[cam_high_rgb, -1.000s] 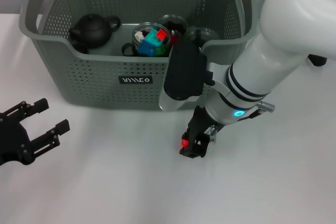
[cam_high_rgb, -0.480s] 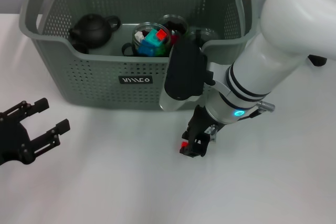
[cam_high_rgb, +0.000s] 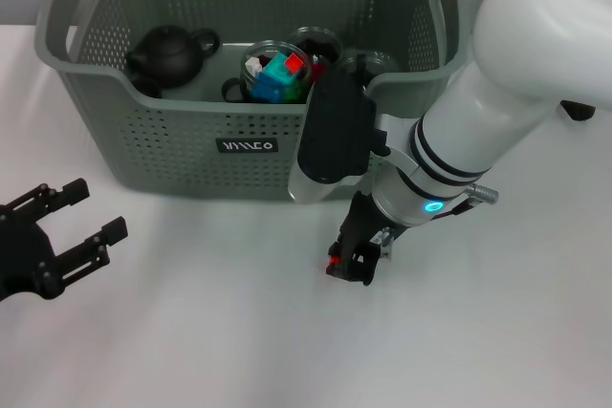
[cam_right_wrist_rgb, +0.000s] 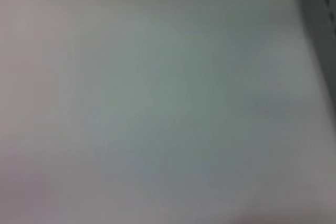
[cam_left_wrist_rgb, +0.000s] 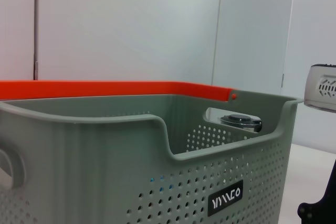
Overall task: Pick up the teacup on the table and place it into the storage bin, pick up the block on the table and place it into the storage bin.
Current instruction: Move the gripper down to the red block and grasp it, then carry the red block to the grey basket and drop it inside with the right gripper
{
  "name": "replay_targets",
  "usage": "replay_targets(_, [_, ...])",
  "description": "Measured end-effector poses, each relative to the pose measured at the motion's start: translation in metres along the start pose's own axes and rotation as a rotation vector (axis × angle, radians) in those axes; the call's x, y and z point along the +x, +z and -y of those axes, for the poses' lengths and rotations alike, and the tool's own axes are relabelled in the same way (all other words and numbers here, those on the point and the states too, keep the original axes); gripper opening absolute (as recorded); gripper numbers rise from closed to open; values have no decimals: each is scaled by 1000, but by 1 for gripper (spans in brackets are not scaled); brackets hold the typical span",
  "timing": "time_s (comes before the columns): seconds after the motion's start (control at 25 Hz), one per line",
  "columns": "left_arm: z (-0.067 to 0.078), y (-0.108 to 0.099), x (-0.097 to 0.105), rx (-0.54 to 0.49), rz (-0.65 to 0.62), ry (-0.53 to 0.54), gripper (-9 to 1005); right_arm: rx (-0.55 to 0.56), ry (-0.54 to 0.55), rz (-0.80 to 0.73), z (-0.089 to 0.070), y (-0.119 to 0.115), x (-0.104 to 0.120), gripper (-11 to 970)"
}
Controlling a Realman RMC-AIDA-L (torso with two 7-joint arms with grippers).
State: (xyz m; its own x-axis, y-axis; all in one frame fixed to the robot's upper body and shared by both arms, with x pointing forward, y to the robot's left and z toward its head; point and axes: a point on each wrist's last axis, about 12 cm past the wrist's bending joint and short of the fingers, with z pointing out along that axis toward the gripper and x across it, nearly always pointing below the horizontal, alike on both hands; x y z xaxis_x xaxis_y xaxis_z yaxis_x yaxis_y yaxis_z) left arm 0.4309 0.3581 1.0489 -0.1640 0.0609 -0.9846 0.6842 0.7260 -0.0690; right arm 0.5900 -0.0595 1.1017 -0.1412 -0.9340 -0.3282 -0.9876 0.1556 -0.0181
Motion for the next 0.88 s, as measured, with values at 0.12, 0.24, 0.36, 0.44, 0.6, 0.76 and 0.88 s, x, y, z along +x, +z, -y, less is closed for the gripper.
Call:
replay_targets(0.12, [0,0,0,-2,0,0,702,0,0,-1,0,0,0,228])
replay_targets(0.24, [0,0,0,-4,-1,-1,702,0,0,-1,0,0,0,160])
replay_targets(0.36, [0,0,0,-4,-3,-1,702,-3,-1,4,0,-1,-1,140])
replay_targets(0.44, [0,0,0,-5,-3,-1,702,-4,4,11,1,-3,-2,139])
replay_targets(0.6, [-1,-1,1,-8,-2,-1,703,-13,7,29,1,-9,-4,138])
replay_targets(0.76, [-1,-2,0,-11,-3,0,703,-50,25,59,4,-22,-6,139])
replay_targets(0.88, [-1,-2,0,-14,-3,1,703,-87,36,111,6,-38,-4,140])
